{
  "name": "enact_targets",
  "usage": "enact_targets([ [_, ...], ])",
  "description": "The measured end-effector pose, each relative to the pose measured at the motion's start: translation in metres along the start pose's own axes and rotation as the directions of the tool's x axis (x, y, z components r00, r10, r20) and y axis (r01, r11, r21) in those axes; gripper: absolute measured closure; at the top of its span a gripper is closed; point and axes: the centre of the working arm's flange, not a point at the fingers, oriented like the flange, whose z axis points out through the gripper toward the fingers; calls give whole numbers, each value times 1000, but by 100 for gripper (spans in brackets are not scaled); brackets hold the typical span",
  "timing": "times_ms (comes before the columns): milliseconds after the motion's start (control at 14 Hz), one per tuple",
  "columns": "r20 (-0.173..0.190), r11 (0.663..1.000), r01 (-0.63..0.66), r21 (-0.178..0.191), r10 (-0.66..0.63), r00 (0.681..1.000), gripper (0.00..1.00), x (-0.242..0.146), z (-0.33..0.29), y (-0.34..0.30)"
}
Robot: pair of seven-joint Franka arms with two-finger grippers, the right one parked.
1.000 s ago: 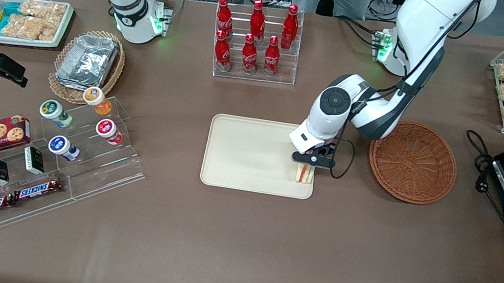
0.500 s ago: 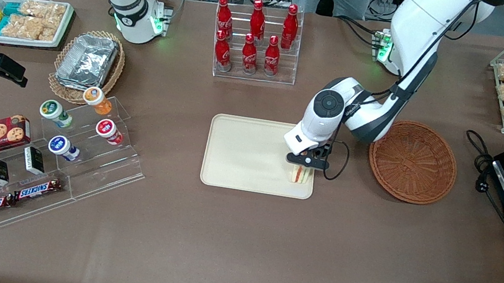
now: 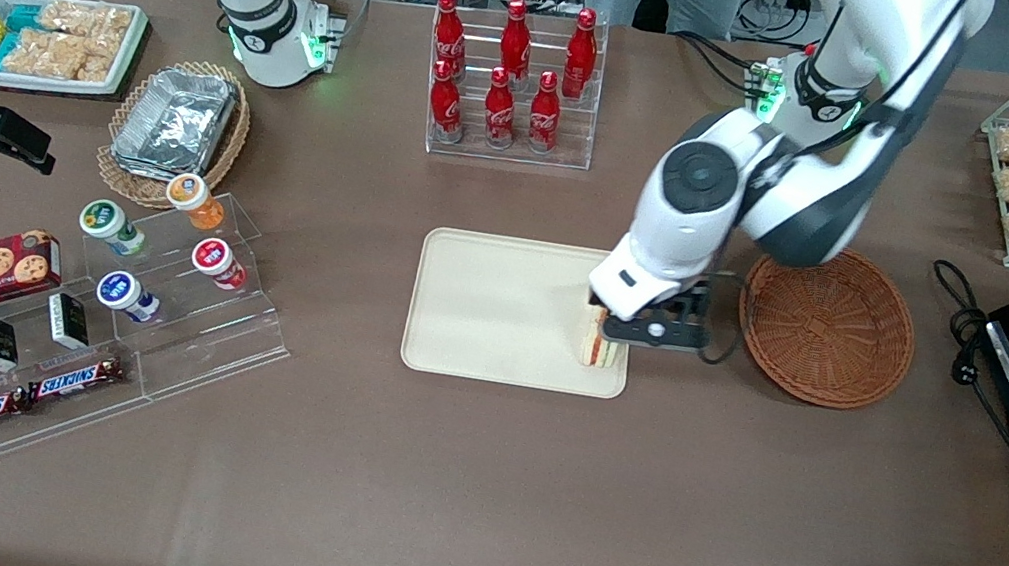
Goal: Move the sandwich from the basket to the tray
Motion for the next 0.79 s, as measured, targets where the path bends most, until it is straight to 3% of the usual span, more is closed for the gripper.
enact_targets([
  [143, 52, 999, -33, -23, 34, 998, 0, 12, -50, -50],
  [286, 75, 997, -63, -44, 66, 995, 0, 26, -85, -125],
  [571, 34, 996, 45, -79, -43, 999, 0, 32, -135, -267],
  [786, 6, 991, 83, -107, -83, 997, 0, 5, -166, -310],
])
